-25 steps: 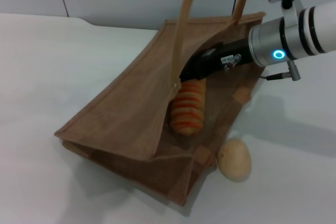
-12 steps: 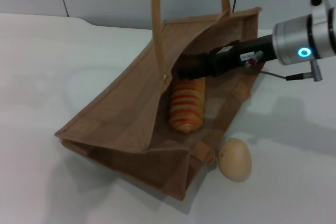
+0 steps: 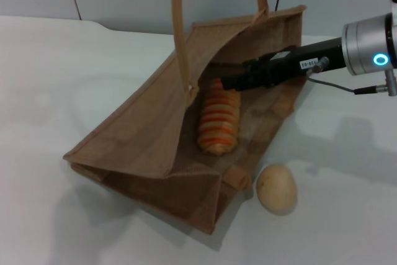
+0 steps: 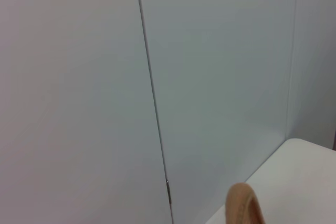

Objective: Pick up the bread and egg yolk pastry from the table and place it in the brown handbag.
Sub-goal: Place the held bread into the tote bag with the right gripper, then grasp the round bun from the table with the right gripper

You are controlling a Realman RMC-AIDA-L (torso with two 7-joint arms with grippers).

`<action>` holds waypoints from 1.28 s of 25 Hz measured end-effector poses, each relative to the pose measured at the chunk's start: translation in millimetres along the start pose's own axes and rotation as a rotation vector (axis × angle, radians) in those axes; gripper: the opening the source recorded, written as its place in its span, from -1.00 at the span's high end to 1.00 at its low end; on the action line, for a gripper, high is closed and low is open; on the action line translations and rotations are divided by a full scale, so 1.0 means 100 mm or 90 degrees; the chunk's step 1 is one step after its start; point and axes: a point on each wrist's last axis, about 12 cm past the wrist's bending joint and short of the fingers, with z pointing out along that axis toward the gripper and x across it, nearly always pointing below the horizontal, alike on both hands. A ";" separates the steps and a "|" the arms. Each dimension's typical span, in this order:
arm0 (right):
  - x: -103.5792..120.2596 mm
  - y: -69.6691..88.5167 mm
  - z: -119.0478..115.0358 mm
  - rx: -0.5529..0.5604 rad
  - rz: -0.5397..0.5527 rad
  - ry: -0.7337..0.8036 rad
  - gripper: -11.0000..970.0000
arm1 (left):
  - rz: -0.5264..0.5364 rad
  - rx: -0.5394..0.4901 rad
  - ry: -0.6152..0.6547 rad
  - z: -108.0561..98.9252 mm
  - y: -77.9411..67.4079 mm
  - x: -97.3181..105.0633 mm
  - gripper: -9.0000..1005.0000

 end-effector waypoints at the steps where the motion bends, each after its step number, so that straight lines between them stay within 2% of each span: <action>1: 0.00 0.00 0.00 0.000 0.000 0.000 -0.72 | 0.000 -0.001 0.000 0.00 0.00 0.00 0.78; 10: 0.14 -0.24 -0.30 0.099 0.026 0.046 -0.72 | -0.021 -0.022 -0.004 -0.06 0.12 0.09 0.78; 15: 0.19 -0.29 -0.40 0.139 0.031 0.066 -0.72 | -0.026 -0.037 -0.006 -0.07 0.16 0.14 0.78; 22: 0.22 -0.24 -0.44 0.120 0.033 0.087 -0.72 | -0.030 -0.051 0.007 -0.05 0.21 0.20 0.78; 32: 0.24 -0.03 -0.50 0.034 0.023 0.157 -0.72 | -0.012 -0.049 0.011 -0.05 0.20 0.13 0.78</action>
